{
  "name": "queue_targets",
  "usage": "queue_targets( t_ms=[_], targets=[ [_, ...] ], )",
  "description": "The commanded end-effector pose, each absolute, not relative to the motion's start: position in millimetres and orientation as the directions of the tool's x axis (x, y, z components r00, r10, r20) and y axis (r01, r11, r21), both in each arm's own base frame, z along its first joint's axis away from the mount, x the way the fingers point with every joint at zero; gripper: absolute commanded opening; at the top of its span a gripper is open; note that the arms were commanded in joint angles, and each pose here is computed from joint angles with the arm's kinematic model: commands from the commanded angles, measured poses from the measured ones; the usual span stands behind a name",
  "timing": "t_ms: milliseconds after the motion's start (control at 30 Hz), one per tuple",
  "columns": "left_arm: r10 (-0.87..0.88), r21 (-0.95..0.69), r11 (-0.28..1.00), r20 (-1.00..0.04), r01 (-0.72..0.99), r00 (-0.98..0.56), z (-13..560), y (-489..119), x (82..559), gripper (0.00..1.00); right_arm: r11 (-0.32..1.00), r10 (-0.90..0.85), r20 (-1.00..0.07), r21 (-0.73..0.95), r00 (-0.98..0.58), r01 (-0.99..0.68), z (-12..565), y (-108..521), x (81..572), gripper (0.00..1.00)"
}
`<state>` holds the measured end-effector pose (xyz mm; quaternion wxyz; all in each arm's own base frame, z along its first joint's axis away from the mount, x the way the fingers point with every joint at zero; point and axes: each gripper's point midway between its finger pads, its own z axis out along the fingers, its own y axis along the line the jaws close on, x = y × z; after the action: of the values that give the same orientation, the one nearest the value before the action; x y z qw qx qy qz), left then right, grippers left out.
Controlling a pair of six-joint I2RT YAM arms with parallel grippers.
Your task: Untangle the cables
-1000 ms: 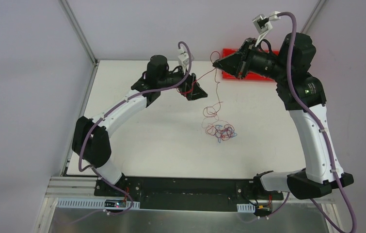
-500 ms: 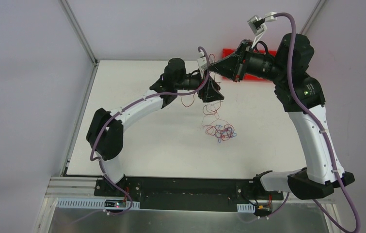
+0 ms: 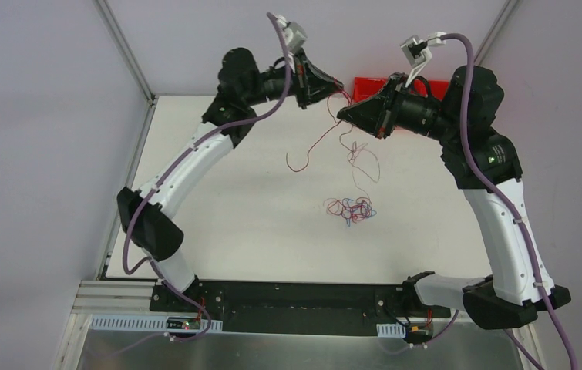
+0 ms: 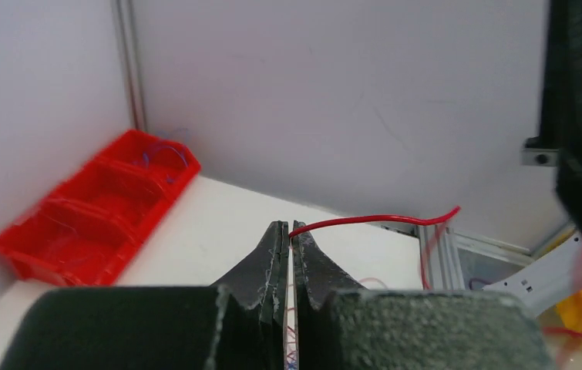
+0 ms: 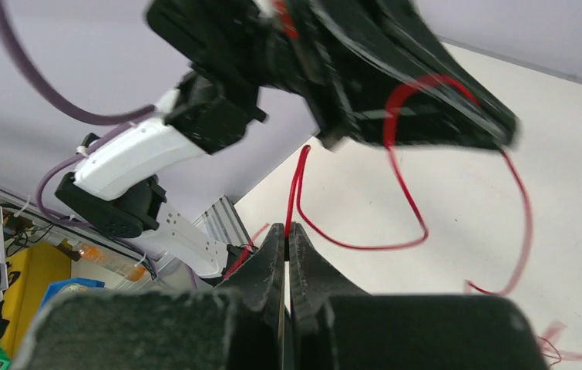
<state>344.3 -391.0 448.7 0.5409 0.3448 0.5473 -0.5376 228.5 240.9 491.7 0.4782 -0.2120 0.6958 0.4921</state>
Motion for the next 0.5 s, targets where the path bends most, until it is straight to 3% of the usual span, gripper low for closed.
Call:
queue_targets(
  t_ms=[0, 167, 300, 433, 467],
  targets=[
    [-0.278, -0.167, 0.281, -0.957, 0.945, -0.086, 499, -343, 343, 0.00, 0.423, 0.224, -0.896, 0.443, -0.383, -0.790, 514, 237, 228, 0.00],
    [-0.384, -0.034, 0.328, -0.918, 0.944, 0.101, 576, -300, 321, 0.00, 0.482, 0.184, -0.903, 0.427, -0.389, -0.765, 481, 233, 238, 0.00],
    [-0.287, -0.162, 0.288, -0.955, 0.944, -0.077, 564, -301, 318, 0.00, 0.456, 0.165, -0.891, 0.450, -0.423, -0.768, 463, 242, 244, 0.00],
    [-0.220, -0.203, 0.374, -0.967, 0.905, -0.126, 523, -285, 316, 0.00, 0.456, 0.124, -0.888, 0.448, -0.443, -0.769, 446, 249, 255, 0.00],
    [-0.229, -0.283, 0.364, -0.951, 0.888, -0.209, 504, -286, 315, 0.00, 0.459, 0.113, -0.888, 0.444, -0.445, -0.770, 441, 250, 257, 0.00]
  ],
)
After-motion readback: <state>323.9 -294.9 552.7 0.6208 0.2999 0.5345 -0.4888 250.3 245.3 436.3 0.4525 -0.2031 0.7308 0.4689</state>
